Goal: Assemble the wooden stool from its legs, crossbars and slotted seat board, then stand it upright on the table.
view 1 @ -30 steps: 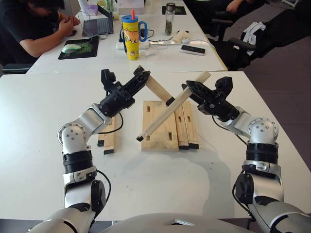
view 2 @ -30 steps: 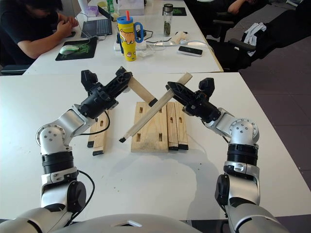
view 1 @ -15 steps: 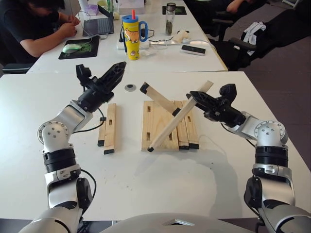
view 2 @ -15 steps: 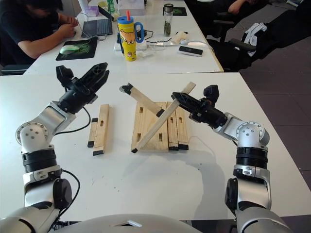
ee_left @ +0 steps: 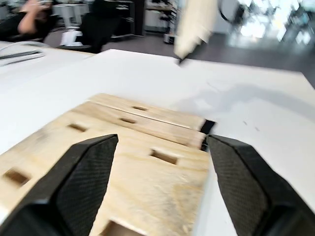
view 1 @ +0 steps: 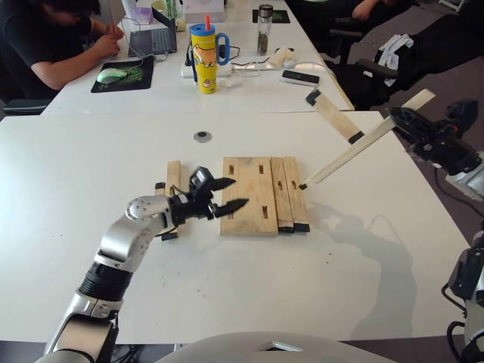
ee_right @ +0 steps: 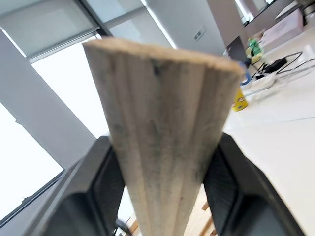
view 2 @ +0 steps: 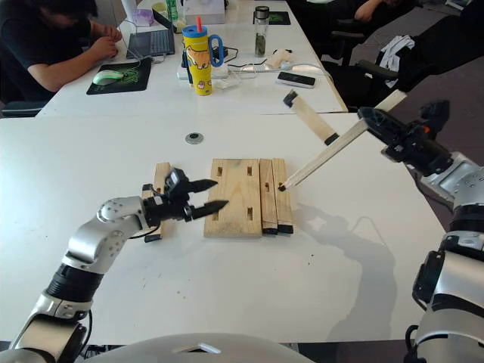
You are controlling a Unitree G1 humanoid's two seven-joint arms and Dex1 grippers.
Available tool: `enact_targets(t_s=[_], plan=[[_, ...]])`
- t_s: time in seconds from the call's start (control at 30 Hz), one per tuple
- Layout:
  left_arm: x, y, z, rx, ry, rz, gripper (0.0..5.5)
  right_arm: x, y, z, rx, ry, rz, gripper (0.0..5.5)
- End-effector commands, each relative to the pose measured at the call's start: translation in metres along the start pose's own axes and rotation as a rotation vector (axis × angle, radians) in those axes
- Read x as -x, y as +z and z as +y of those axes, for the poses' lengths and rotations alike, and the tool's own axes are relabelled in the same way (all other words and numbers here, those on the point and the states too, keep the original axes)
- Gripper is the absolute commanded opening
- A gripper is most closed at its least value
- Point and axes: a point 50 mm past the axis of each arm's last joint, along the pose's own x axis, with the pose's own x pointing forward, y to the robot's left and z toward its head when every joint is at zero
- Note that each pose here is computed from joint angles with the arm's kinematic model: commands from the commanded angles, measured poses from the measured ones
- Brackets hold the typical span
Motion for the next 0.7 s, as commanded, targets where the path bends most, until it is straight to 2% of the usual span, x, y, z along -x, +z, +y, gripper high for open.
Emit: enact_targets(t_s=[0.03,0.13,0.4,0.7], plan=[[-0.012,-0.019,-0.012,-0.262,-0.161,0.151,3.37,-0.006,0.007,-0.002,0.02,0.021,-0.03,2.05],[-0.021,-0.026,-0.01,-0.345,-0.16,0.181,3.37,-0.013,0.001,-0.004,0.0,0.049,-0.014,2.05],[-0.035,-0.025,-0.003,-0.344,-0.073,0.127,3.37,-0.017,-0.017,-0.011,-0.044,0.075,0.028,2.05],[-0.035,-0.052,0.02,-0.359,0.018,0.329,3.37,-0.021,-0.026,-0.012,-0.055,0.094,0.052,2.05]])
